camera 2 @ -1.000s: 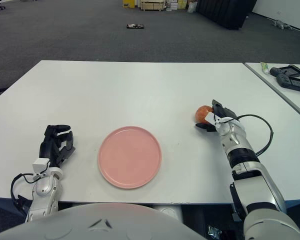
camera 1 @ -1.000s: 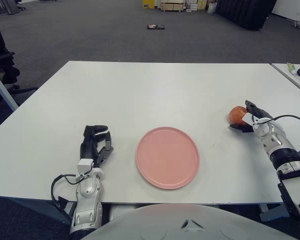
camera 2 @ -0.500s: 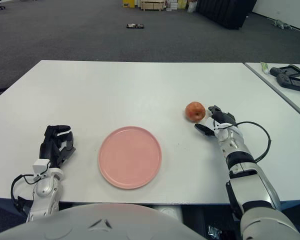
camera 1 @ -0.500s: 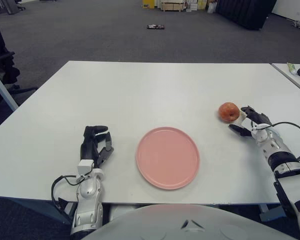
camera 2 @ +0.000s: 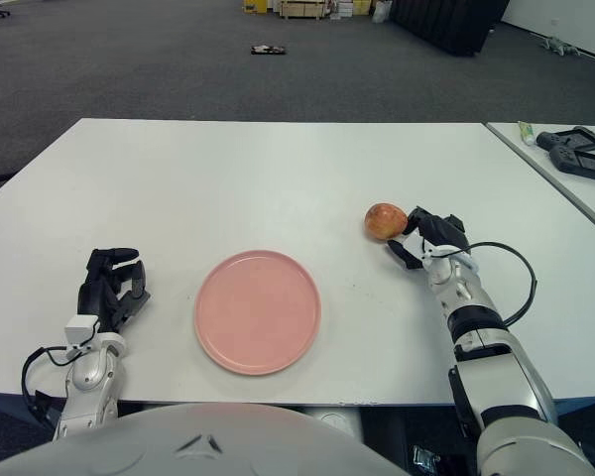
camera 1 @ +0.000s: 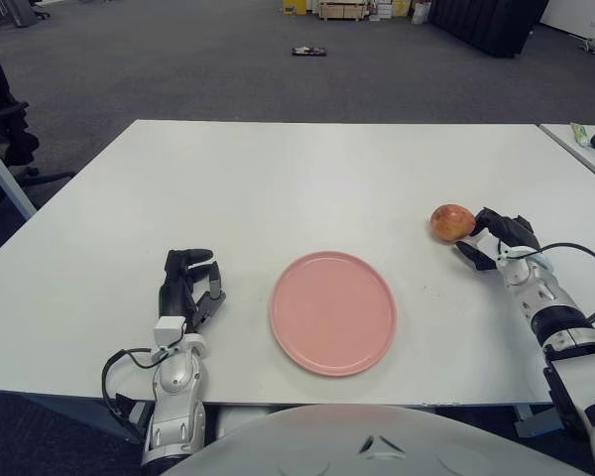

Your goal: Put the apple into the plate.

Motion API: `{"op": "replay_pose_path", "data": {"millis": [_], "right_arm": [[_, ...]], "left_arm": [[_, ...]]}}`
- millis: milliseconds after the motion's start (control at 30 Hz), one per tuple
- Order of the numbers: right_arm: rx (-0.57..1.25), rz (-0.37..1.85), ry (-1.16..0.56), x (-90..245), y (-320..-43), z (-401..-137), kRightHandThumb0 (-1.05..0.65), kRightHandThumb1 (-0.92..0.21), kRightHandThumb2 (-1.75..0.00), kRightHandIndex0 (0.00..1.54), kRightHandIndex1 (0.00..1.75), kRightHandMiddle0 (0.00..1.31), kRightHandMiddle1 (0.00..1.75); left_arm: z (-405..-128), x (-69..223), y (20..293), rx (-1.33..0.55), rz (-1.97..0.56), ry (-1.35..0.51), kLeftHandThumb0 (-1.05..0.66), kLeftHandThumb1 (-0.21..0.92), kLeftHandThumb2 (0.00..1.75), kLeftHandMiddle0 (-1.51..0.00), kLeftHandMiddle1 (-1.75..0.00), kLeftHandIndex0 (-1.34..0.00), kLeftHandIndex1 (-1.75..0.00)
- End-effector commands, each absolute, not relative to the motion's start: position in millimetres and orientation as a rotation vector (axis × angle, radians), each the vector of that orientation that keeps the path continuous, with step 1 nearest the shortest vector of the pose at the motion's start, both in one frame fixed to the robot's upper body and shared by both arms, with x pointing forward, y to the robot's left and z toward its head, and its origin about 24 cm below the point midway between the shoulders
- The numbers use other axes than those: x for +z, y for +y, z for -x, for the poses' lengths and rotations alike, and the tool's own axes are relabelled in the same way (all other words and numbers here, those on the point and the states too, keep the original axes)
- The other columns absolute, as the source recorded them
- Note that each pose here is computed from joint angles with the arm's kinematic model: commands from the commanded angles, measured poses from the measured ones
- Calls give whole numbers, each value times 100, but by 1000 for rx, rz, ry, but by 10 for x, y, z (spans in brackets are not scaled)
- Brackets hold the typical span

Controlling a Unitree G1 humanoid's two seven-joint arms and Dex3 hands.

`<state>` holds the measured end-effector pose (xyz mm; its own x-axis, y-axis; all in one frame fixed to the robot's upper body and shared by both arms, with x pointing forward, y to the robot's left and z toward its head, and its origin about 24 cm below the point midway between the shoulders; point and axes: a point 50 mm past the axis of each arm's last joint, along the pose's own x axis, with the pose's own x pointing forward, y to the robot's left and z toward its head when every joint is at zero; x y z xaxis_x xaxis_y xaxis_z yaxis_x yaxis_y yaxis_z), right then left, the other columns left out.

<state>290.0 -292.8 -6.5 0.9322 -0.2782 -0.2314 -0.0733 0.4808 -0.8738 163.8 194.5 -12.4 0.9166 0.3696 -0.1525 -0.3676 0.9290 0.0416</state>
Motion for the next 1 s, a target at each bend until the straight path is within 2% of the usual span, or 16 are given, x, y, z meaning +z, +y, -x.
{"op": "replay_pose_path", "data": {"millis": [0, 300, 500, 633, 700, 767, 800, 833, 867, 900, 933, 967], "right_arm": [[-148, 1008, 365, -131, -2885, -2854, -48, -32, -131, 110, 175, 61, 175], [-202, 941, 255, -41, -2824, -2879, -48, -29, -135, 126, 175, 63, 175], [-214, 909, 220, -7, -2792, -2884, -48, -29, -135, 127, 175, 63, 175], [-205, 888, 211, 13, -2770, -2892, -48, -29, -134, 122, 175, 63, 175], [-197, 873, 210, 22, -2765, -2899, -47, -34, -128, 112, 175, 59, 175], [-190, 859, 210, 33, -2761, -2909, -44, -43, -117, 96, 175, 52, 175], [-187, 853, 210, 38, -2760, -2913, -43, -50, -108, 78, 173, 47, 175], [-181, 849, 206, 45, -2759, -2917, -40, -63, -90, 51, 172, 38, 175], [-178, 846, 204, 50, -2758, -2919, -46, -57, -91, 33, 162, 24, 155], [-174, 848, 199, 59, -2755, -2923, -48, -54, -93, 26, 159, 19, 147], [-171, 850, 196, 65, -2753, -2927, -54, -51, -93, 17, 140, 12, 126], [-170, 854, 193, 72, -2750, -2931, -58, -50, -93, 11, 128, 8, 111]], "left_arm": [[-1611, -180, 1953, 387, -11, 203, -37, 75, 78, -45, -154, -29, -175], [-1617, -190, 1966, 384, -10, 206, -37, 75, 76, -44, -154, -29, -175], [-1618, -189, 1968, 386, -26, 198, -36, 78, 72, -44, -155, -27, -175], [-1618, -191, 1967, 384, -27, 195, -36, 80, 71, -43, -155, -26, -175], [-1622, -192, 1968, 384, -24, 195, -36, 80, 70, -42, -155, -26, -175], [-1627, -191, 1969, 386, -22, 195, -36, 80, 70, -41, -155, -26, -175], [-1628, -191, 1969, 386, -21, 195, -36, 80, 70, -41, -155, -26, -175], [-1628, -190, 1968, 387, -19, 194, -36, 80, 70, -41, -155, -26, -175], [-1628, -189, 1967, 388, -18, 194, -36, 80, 70, -41, -155, -26, -175], [-1628, -187, 1967, 388, -15, 192, -36, 80, 70, -41, -156, -26, -175], [-1628, -186, 1967, 387, -13, 190, -36, 80, 70, -41, -156, -26, -175], [-1630, -187, 1968, 386, -10, 187, -36, 80, 70, -41, -156, -26, -175]]}}
